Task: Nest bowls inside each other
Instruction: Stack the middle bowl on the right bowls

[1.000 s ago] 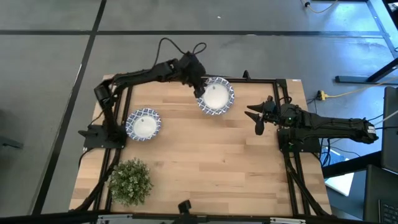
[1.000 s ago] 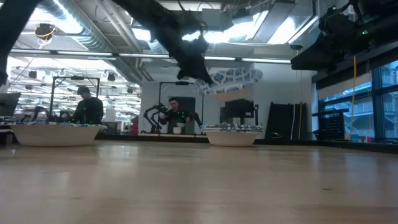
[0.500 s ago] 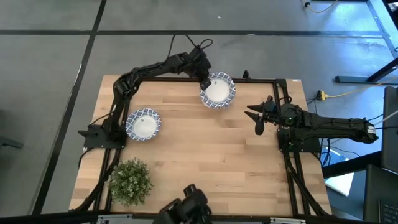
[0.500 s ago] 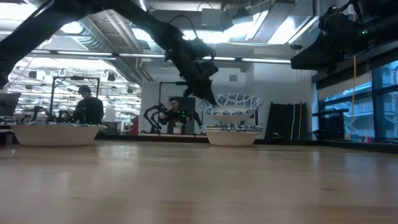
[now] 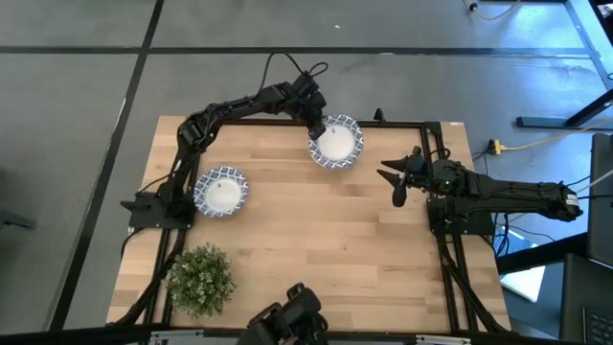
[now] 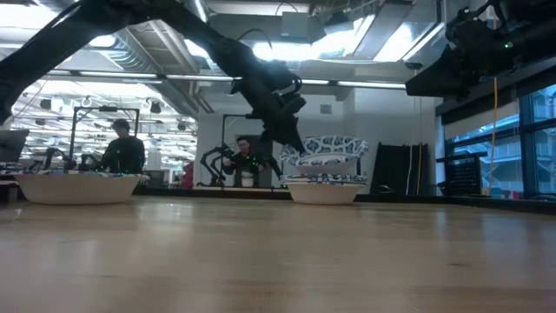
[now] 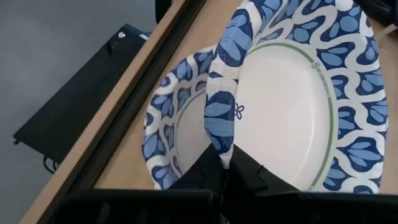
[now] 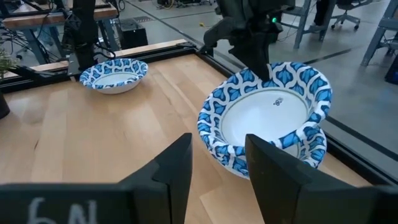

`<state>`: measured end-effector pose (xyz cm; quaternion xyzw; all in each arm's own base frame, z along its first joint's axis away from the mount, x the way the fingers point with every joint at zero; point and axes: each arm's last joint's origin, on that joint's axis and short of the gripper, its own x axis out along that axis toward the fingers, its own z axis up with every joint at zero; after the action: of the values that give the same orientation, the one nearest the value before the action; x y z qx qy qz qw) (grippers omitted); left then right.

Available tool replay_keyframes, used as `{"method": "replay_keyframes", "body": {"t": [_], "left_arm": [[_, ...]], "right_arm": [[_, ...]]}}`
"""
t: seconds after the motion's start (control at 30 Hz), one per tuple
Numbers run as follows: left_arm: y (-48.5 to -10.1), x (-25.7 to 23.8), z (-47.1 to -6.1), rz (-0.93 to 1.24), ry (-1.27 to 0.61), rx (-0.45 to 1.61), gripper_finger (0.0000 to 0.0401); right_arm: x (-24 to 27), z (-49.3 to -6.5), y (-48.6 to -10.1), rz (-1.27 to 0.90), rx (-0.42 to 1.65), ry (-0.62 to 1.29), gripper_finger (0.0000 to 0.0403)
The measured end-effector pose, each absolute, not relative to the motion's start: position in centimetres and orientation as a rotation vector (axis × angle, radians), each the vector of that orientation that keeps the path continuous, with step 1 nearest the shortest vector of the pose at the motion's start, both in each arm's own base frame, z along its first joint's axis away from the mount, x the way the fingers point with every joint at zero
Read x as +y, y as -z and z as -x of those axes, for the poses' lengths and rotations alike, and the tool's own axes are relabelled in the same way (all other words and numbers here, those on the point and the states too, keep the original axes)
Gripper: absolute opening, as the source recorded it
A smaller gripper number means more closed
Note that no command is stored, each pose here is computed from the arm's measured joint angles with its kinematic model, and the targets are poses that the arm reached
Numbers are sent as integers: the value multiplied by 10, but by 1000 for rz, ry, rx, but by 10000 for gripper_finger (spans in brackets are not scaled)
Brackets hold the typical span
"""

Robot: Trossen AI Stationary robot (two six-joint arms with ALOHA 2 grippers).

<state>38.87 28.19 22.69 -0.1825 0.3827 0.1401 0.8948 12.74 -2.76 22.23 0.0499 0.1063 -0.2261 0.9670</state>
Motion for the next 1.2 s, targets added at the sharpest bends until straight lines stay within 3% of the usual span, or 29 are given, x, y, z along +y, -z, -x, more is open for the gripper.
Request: {"method": "replay_keyframes", "body": {"t": [0.37,0.87,1.2], "left_arm": [[-223,286,-394,356,-315,760,1],[-218,281,-394,335,-313,817,39],[-217,280,-393,318,-320,839,113]], "right_arm": [[-28,-127,-222,-104,215,457,149],[-28,-127,-222,-104,217,456,149],[-28,-127,-222,-102,217,456,149]]}}
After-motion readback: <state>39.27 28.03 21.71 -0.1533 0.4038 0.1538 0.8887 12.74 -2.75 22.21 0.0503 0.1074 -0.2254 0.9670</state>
